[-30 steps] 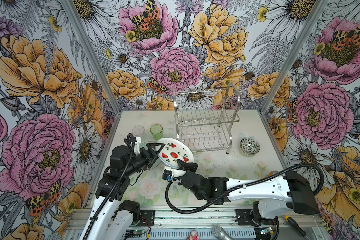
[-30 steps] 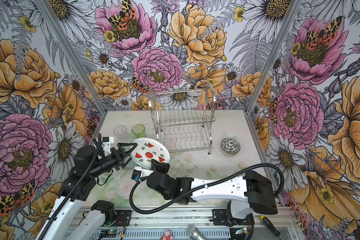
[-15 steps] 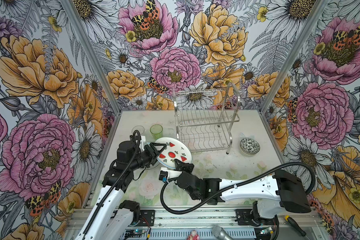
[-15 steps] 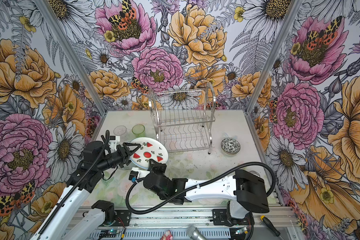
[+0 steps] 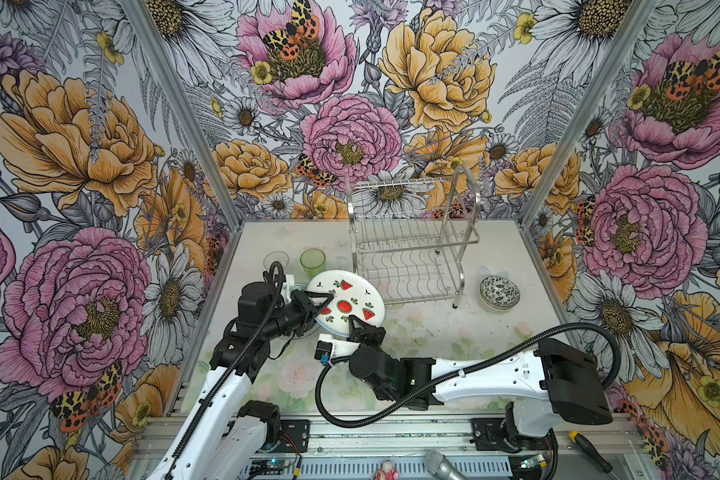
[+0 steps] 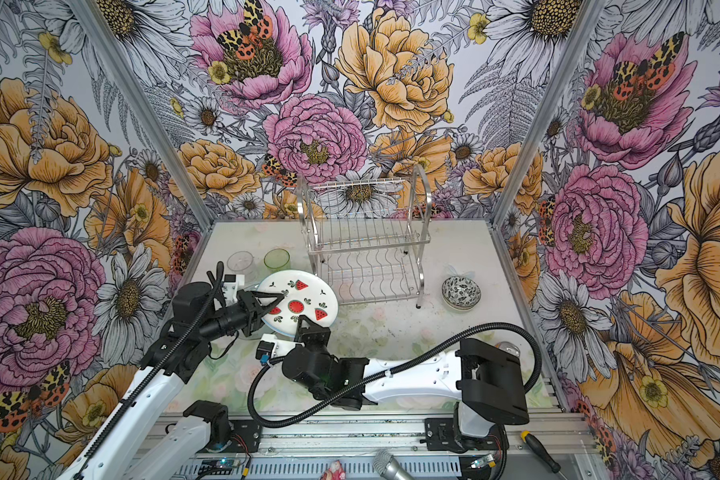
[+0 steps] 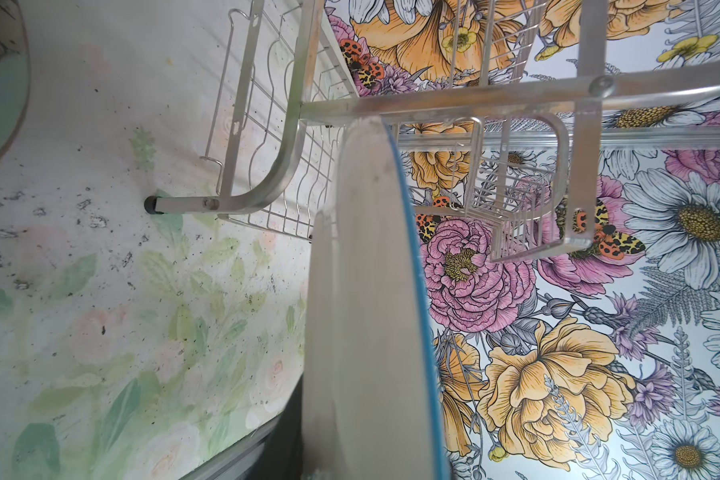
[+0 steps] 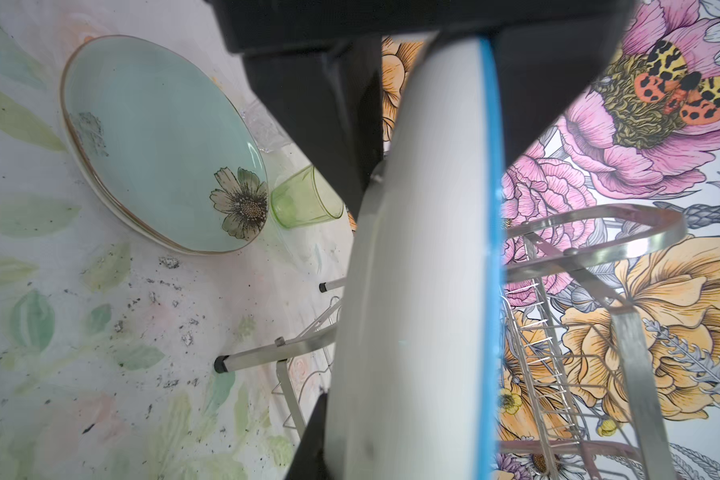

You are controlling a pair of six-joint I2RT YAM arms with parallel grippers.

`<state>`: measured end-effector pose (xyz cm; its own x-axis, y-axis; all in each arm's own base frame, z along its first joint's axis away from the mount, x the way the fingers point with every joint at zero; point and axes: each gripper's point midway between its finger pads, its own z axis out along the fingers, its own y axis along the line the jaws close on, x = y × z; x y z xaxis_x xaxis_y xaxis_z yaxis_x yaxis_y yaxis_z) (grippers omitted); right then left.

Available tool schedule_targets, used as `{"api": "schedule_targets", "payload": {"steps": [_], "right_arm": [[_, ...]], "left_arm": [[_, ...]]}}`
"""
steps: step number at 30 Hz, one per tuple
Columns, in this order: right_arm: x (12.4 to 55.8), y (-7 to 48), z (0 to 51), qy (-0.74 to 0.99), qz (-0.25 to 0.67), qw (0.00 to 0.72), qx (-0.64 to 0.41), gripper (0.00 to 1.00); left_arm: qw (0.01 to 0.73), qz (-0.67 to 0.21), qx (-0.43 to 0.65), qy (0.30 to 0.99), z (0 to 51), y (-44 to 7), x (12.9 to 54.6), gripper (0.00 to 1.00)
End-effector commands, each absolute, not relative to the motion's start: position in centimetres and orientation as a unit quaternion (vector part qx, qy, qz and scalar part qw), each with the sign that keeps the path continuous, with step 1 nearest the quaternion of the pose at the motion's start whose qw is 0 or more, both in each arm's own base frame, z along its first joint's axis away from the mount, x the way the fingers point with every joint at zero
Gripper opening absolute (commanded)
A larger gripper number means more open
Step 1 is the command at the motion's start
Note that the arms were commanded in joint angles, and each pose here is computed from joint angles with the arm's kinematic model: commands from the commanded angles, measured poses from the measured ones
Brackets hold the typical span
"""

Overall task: Unload the mixed dishes from the dish rack
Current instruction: 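Close the left gripper on the plate rim while the right gripper holds it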

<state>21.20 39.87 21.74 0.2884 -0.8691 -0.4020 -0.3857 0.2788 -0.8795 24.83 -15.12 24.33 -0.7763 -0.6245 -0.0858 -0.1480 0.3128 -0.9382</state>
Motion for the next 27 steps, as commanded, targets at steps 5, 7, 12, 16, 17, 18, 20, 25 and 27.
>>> {"api": "schedule_targets", "payload": {"steps": [5, 7, 12, 16, 17, 18, 20, 25, 27], "right_arm": [[21.8, 39.8, 26.5, 0.593, -0.161, 0.636, -0.467, 0.18], [21.8, 39.5, 26.6, 0.596, -0.159, 0.638, -0.461, 0.25], [21.8, 38.2, 26.9, 0.609, -0.151, 0.644, -0.439, 0.51], [21.7, 37.5, 27.0, 0.615, -0.145, 0.646, -0.428, 0.58], [21.7, 37.3, 27.0, 0.616, -0.145, 0.646, -0.426, 0.59], [21.7, 37.2, 26.9, 0.617, -0.147, 0.645, -0.426, 0.61], [21.8, 36.7, 26.8, 0.617, -0.158, 0.643, -0.425, 0.65], [22.0, 35.1, 27.1, 0.621, -0.172, 0.646, -0.410, 0.83], [21.9, 34.5, 27.4, 0.626, -0.157, 0.651, -0.399, 0.86]], "left_arm": [[0.250, -0.550, -0.223, 0.765, 26.2, -14.6, 25.0, 0.15], [0.253, -0.550, -0.223, 0.764, 26.3, -14.3, 25.1, 0.10], [0.258, -0.551, -0.226, 0.761, 26.6, -13.7, 25.2, 0.00], [0.264, -0.546, -0.226, 0.762, 26.8, -13.4, 25.2, 0.00], [0.266, -0.545, -0.226, 0.763, 26.9, -13.3, 25.1, 0.00], [0.268, -0.543, -0.227, 0.763, 26.9, -13.2, 25.2, 0.00], [0.272, -0.541, -0.229, 0.762, 27.1, -13.0, 25.2, 0.00], [0.281, -0.538, -0.231, 0.760, 27.5, -12.5, 25.3, 0.00], [0.286, -0.534, -0.229, 0.762, 27.5, -12.3, 25.3, 0.00]]}}
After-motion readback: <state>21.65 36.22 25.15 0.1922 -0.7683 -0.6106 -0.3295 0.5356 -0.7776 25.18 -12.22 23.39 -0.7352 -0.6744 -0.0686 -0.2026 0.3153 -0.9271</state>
